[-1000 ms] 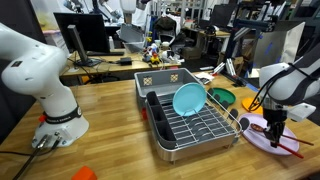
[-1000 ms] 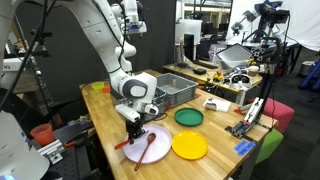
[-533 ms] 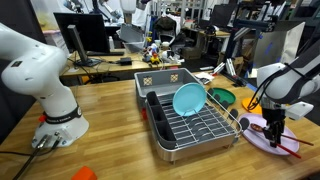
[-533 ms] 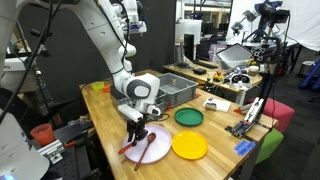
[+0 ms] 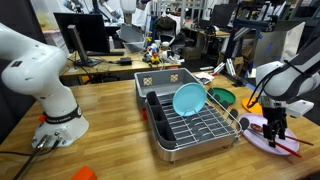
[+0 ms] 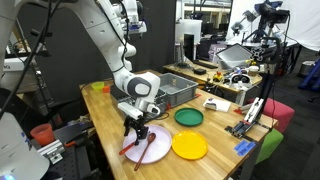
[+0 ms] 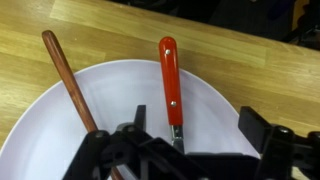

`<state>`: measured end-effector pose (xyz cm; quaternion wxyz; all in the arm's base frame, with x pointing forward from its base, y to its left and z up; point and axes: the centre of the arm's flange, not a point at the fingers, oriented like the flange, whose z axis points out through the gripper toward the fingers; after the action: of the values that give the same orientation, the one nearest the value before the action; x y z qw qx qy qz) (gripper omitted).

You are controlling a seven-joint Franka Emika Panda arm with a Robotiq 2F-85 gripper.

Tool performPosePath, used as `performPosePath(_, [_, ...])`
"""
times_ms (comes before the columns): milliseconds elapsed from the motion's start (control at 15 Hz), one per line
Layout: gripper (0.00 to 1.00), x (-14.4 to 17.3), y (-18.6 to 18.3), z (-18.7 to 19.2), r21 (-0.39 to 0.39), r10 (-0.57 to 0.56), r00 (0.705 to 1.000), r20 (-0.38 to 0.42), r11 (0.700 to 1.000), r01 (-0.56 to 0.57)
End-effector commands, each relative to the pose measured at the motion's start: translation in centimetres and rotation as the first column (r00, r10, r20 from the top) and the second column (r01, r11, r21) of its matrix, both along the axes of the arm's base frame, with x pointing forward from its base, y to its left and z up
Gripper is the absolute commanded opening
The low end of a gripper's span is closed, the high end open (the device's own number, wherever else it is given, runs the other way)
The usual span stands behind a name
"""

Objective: Remove the butter knife from the yellow plate and put it on the white plate

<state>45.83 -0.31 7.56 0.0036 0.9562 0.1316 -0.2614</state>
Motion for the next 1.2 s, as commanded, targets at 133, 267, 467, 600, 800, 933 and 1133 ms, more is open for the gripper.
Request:
performPosePath(133, [1.00,0.4,-0.7,4.3,0.006,0.013,0.986,0.168,1.000,-0.014])
performPosePath(267, [1.00,1.1,-1.5,6.0,0.007,-0.002,0.964,0.267,1.000,0.000])
performPosePath(467, [1.00,2.3,-1.3,5.9,0.002,-0.012,0.970,0.241,1.000,0.012])
performPosePath(600, [1.00,2.0,-1.3,5.8,0.003,-0.012,0.970,0.244,1.000,0.012])
performPosePath(800, [1.00,1.9,-1.3,5.7,0.003,-0.012,0.969,0.246,1.000,0.011])
performPosePath(933, [1.00,1.9,-1.3,5.7,0.003,-0.012,0.969,0.247,1.000,0.011])
performPosePath(1133, [1.00,1.9,-1.3,5.7,0.003,-0.012,0.969,0.247,1.000,0.011])
